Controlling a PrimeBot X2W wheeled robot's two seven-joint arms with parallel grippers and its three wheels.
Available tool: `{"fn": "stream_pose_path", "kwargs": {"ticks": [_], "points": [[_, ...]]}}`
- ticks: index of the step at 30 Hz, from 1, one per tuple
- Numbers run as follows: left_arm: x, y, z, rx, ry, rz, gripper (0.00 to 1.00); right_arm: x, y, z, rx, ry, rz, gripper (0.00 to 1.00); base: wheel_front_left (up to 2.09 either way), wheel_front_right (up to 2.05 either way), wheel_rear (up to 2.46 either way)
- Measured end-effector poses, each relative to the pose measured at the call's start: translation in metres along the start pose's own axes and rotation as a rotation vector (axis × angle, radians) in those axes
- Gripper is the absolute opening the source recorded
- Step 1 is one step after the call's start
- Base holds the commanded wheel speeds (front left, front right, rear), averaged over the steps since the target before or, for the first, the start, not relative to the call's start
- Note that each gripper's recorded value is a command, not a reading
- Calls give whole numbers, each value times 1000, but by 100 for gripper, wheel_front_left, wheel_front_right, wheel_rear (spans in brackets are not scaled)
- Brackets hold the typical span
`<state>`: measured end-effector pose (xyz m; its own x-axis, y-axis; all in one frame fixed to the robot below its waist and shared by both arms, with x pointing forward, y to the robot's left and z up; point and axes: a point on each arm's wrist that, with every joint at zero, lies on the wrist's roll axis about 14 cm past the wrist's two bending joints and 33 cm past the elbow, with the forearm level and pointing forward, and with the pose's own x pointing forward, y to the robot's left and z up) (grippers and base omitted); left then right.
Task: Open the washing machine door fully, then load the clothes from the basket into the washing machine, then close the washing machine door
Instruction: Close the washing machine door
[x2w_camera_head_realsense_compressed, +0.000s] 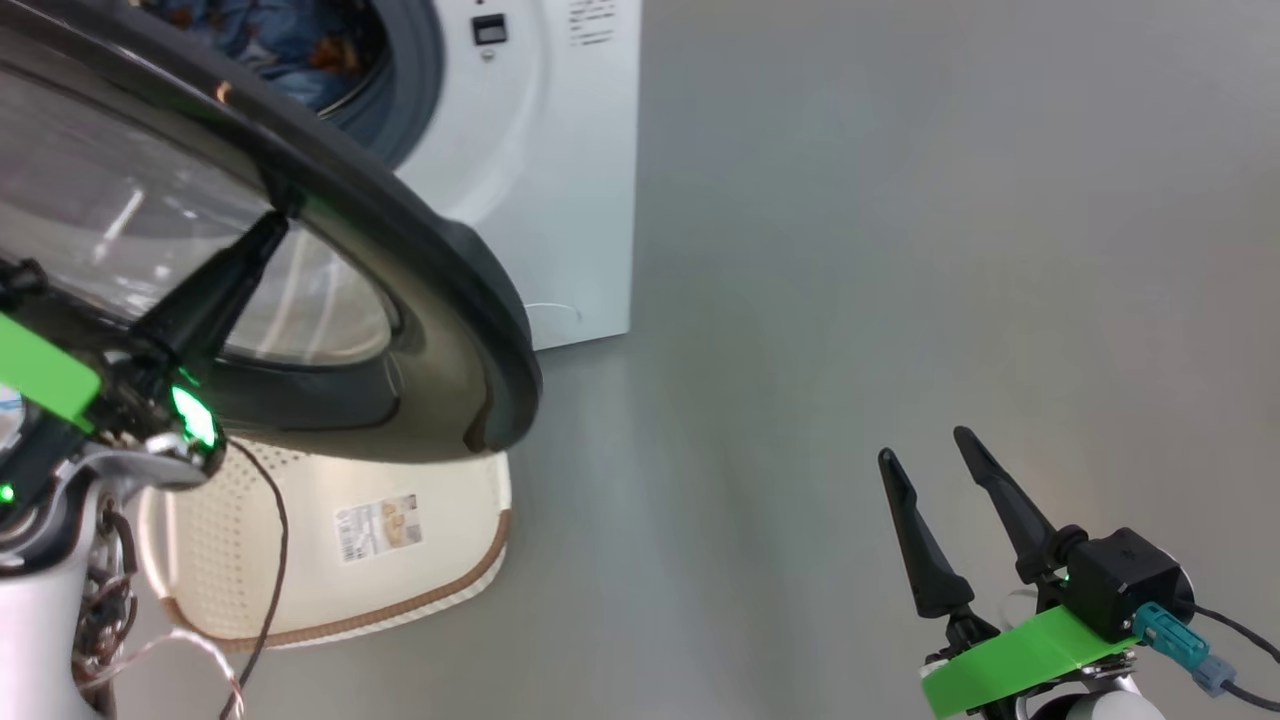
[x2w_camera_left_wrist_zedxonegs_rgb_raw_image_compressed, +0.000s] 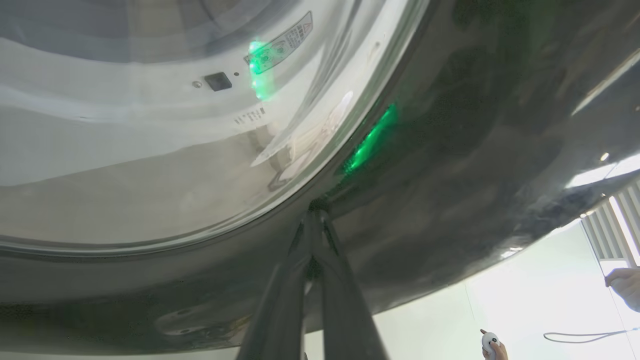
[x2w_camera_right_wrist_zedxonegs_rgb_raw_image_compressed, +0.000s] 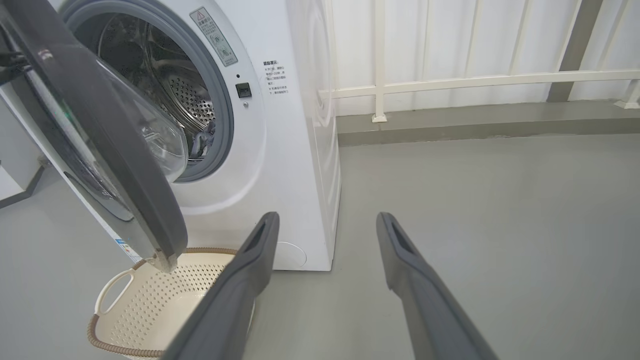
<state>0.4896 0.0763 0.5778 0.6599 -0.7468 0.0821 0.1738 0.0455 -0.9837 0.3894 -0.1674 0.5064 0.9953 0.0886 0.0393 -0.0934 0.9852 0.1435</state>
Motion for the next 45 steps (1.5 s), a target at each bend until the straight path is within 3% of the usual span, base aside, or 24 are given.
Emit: {"fn": "stream_pose_path", "kwargs": {"ticks": [16, 30, 32, 33, 45], "points": [[38, 2, 22, 7, -58, -28, 0, -8, -14, -4, 6, 3, -48, 100, 0, 0, 0], [-17, 13, 27, -88, -165, -73, 0, 2, -7, -6, 22, -5, -21, 100, 0, 0, 0], [-29, 16, 29, -95, -197, -69, 53, 4, -3, -7, 25, -3, -9, 100, 0, 0, 0], [-34, 18, 29, -99, -213, -69, 100, 5, -1, -8, 26, -2, -4, 100, 0, 0, 0], [-89, 15, 45, -139, -519, -119, 100, 15, 2, -6, 14, -11, 11, 100, 0, 0, 0]]}}
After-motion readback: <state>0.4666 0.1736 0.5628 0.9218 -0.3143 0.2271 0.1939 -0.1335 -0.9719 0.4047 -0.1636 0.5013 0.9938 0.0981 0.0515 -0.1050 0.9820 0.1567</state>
